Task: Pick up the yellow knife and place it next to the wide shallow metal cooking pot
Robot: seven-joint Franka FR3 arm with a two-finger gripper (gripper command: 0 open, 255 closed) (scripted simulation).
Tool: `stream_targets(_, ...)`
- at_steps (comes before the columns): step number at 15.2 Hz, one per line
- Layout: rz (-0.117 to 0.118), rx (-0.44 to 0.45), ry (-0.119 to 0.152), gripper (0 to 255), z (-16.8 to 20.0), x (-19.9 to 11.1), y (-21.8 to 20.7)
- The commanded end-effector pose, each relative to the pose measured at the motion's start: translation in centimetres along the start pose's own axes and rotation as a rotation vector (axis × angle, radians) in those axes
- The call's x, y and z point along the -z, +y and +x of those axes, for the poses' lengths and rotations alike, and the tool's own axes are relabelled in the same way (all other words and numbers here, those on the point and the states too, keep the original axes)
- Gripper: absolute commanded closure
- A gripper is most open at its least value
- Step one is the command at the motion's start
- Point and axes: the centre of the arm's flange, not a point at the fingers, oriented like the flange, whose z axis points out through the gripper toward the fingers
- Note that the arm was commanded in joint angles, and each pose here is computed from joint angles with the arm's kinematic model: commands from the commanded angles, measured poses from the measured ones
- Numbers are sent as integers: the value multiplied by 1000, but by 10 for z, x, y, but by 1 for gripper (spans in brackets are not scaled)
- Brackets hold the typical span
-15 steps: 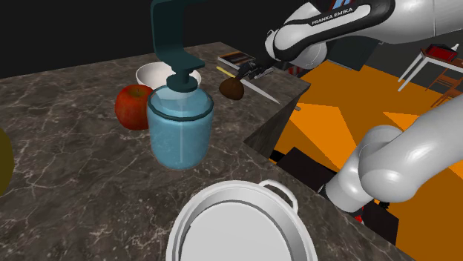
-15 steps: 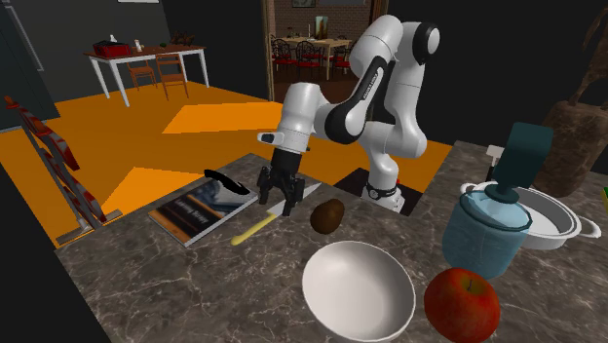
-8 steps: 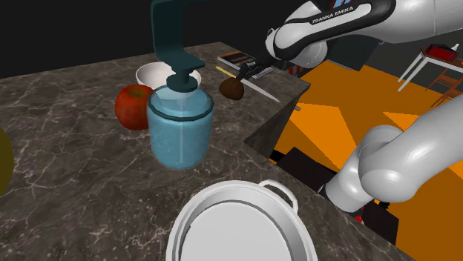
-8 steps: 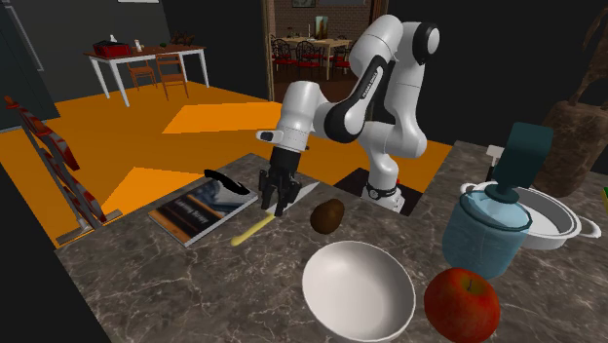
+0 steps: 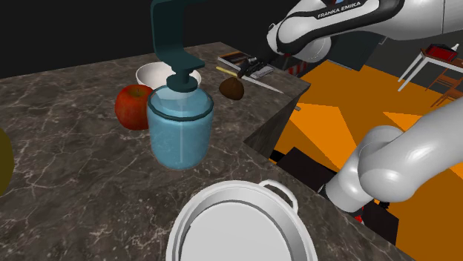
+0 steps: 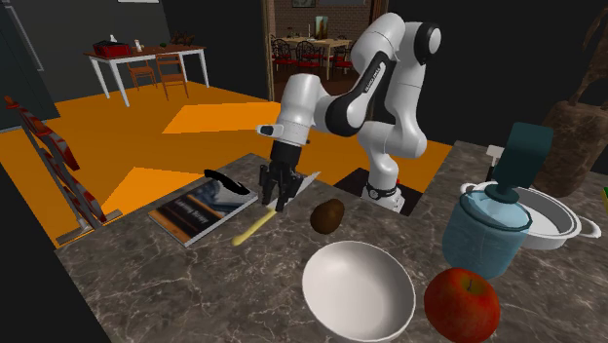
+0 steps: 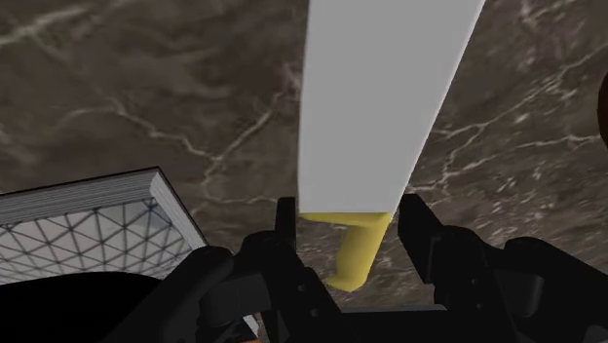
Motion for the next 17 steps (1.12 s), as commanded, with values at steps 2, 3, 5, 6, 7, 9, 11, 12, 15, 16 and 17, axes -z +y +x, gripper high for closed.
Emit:
stream_targets(2,0,0,-1,255,7,14,-2)
stream_targets(3,0,0,-1,255,10,18,-3)
stream_targets(5,0,0,-1,255,15,27,-4)
stream_targets(6,0,0,-1,255,18,32,-5)
stream_targets(7,0,0,-1,255,21,36,-6)
stream_targets(9,0,0,-1,255,26,45,-7)
stream_targets(11,0,0,-1,255,31,54,-8)
stream_targets(12,0,0,-1,255,34,59,-9)
stream_targets(15,0,0,-1,255,42,73,-11)
stream_targets(16,0,0,-1,255,44,77,-12)
stream_targets(17,0,0,-1,255,47,82,-12)
